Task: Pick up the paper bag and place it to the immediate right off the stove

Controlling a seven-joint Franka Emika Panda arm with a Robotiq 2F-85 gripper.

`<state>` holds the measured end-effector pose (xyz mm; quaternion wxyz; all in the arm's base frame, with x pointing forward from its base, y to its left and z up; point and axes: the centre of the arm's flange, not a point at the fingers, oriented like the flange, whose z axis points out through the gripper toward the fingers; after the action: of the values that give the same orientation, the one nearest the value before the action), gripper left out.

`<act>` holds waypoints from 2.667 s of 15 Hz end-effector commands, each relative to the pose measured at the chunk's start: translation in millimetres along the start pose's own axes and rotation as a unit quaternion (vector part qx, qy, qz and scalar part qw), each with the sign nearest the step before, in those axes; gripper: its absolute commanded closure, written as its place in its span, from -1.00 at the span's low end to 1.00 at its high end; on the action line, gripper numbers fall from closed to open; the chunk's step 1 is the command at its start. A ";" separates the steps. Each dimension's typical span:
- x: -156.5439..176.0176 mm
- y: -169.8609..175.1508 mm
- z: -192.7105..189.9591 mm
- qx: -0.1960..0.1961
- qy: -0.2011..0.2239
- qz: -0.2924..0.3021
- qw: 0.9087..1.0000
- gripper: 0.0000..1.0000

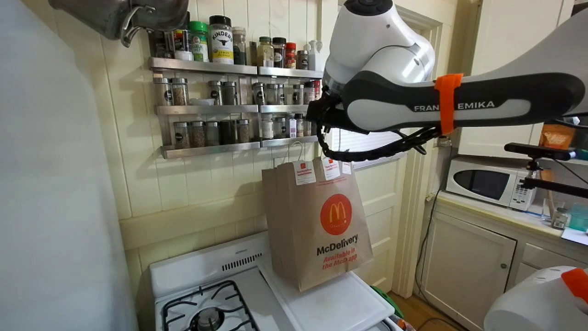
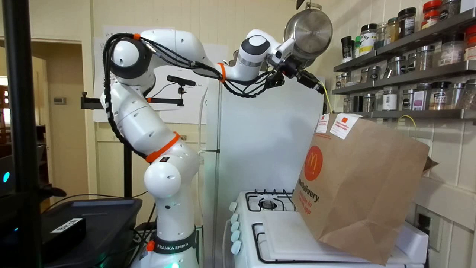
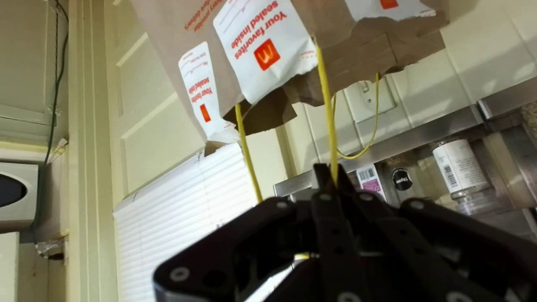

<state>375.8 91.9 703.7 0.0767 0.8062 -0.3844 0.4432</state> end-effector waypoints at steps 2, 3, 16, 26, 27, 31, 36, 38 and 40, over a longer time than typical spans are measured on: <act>17.9 4.5 -11.4 0.005 0.071 0.044 0.996 0.98; 22.2 5.3 -13.8 0.007 0.084 0.052 0.995 0.98; 51.0 32.2 -22.6 -0.031 0.186 0.102 0.977 0.98; 107.2 119.2 -1.3 -0.098 0.235 0.139 0.957 0.98; 104.7 100.6 -1.2 -0.092 0.214 0.135 0.963 0.98; 105.5 102.4 4.4 -0.092 0.207 0.133 0.965 0.94; 104.5 101.0 3.9 -0.091 0.207 0.132 0.965 0.94; 104.5 101.0 4.0 -0.091 0.207 0.132 0.965 0.98; 104.6 105.1 11.6 -0.093 0.223 0.122 0.963 0.98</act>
<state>343.2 -37.9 758.7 0.1696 0.6303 -0.5003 0.5689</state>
